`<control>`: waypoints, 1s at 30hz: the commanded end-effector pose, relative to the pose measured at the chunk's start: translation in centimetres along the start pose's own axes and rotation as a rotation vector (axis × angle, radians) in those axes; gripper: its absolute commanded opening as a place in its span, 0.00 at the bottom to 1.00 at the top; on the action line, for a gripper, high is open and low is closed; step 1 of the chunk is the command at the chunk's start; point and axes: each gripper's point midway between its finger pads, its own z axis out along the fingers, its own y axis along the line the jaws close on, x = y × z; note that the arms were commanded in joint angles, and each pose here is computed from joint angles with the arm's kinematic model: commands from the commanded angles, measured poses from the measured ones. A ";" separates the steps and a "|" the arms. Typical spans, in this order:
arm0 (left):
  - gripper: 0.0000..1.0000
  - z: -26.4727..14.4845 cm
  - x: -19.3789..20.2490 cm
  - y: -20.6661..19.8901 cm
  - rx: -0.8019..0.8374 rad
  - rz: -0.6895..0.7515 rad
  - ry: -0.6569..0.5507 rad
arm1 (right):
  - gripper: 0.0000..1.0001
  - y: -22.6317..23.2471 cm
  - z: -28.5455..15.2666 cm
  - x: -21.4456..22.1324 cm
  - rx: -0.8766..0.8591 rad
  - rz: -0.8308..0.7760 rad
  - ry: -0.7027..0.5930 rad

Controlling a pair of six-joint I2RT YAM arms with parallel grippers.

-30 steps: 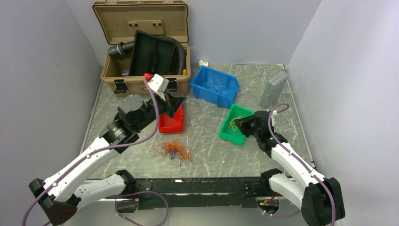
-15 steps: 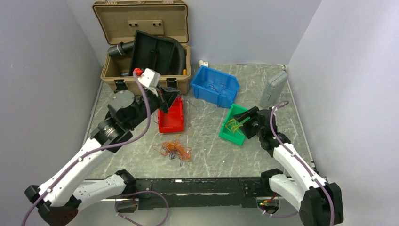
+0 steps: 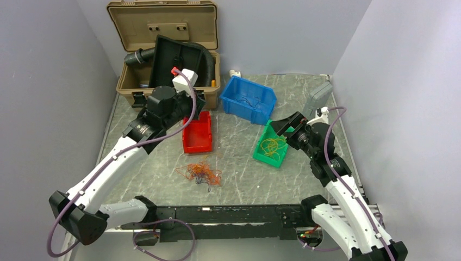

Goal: Untangle the cables

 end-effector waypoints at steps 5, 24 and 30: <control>0.00 1.9 0.9 2.9 -0.093 0.018 0.036 | 0.92 1.2 -0.3 -1.3 -0.023 -0.105 -0.022; 0.00 6.7 9.2 7.5 -0.265 0.020 0.271 | 0.82 3.4 16.2 -2.1 -0.043 -0.810 0.254; 0.00 7.2 11.2 8.7 -0.304 -0.024 0.343 | 0.82 1.1 21.0 0.7 -0.092 -0.941 0.395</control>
